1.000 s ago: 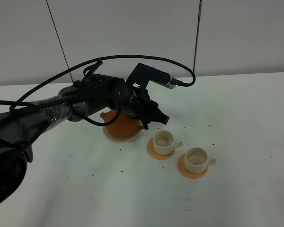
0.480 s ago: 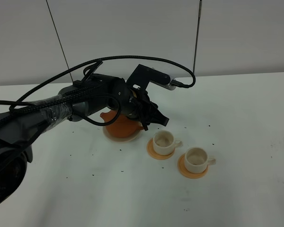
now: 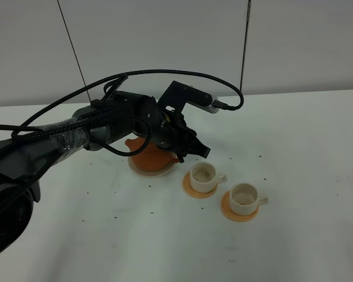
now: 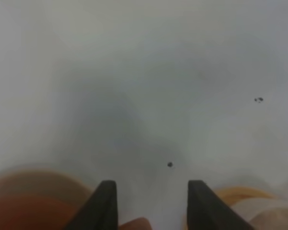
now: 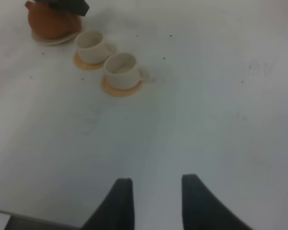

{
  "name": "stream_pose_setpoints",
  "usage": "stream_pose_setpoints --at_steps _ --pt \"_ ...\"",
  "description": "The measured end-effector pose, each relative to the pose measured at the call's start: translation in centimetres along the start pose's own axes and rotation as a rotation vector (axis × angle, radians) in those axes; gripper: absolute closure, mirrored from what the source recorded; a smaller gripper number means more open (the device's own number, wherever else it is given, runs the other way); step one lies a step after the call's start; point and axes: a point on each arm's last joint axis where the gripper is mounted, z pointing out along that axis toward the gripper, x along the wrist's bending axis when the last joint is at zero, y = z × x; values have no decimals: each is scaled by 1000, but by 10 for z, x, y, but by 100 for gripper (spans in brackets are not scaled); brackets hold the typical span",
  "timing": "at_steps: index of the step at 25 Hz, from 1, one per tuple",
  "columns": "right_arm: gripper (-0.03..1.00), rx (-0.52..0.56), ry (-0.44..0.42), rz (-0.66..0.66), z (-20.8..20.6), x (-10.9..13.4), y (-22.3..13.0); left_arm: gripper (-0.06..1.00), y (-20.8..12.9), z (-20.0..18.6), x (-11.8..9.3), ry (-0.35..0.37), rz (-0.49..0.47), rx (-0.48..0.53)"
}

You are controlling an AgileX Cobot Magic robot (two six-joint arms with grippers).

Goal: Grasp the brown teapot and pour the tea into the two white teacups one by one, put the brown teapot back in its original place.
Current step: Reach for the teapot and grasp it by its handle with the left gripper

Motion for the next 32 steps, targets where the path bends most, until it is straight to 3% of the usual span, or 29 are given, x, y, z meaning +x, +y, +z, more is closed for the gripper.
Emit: stream_pose_setpoints --at_steps 23,32 --pt "72 0 0 0 0 0 0 54 4 -28 -1 -16 2 56" --pt "72 0 0 0 0 0 0 54 7 -21 -13 -116 -33 0"
